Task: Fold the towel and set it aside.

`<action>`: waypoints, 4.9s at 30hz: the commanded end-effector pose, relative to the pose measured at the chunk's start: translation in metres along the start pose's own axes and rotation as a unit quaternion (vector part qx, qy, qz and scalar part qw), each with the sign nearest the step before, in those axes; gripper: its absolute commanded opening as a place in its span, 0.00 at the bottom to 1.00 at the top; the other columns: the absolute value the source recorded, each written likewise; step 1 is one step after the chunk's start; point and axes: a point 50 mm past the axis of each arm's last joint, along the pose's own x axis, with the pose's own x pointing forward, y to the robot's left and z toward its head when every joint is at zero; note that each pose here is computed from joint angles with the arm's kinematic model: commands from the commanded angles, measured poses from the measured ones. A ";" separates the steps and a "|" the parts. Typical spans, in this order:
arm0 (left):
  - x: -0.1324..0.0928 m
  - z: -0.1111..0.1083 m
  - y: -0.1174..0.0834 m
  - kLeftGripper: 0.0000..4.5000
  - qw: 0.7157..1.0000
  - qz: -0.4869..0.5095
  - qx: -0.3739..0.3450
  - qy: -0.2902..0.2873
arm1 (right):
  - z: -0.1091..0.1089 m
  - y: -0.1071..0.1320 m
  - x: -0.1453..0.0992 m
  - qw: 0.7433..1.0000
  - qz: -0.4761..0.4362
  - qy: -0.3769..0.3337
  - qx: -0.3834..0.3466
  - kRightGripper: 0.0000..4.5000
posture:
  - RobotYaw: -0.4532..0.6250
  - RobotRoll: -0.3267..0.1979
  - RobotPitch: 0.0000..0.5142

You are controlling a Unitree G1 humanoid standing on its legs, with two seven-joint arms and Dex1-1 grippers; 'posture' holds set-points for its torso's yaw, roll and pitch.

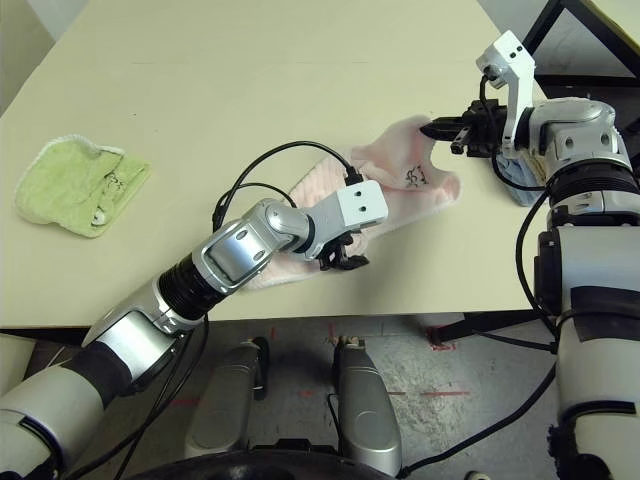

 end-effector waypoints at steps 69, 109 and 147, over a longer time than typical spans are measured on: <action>-0.052 -0.002 0.028 0.69 0.992 0.089 -0.082 -0.047 | 0.023 -0.008 -0.004 0.996 -0.044 -0.054 -0.053 0.00 | 0.51 0.62 0.22; -0.237 -0.037 0.106 0.01 0.898 0.283 -0.193 -0.277 | 0.027 -0.011 -0.075 0.992 0.081 -0.065 0.075 0.00 | 0.54 0.62 0.22; -0.176 -0.130 0.026 0.01 0.939 0.192 -0.194 -0.209 | -0.062 0.021 -0.044 0.986 0.127 0.015 0.104 0.00 | 0.56 0.62 0.32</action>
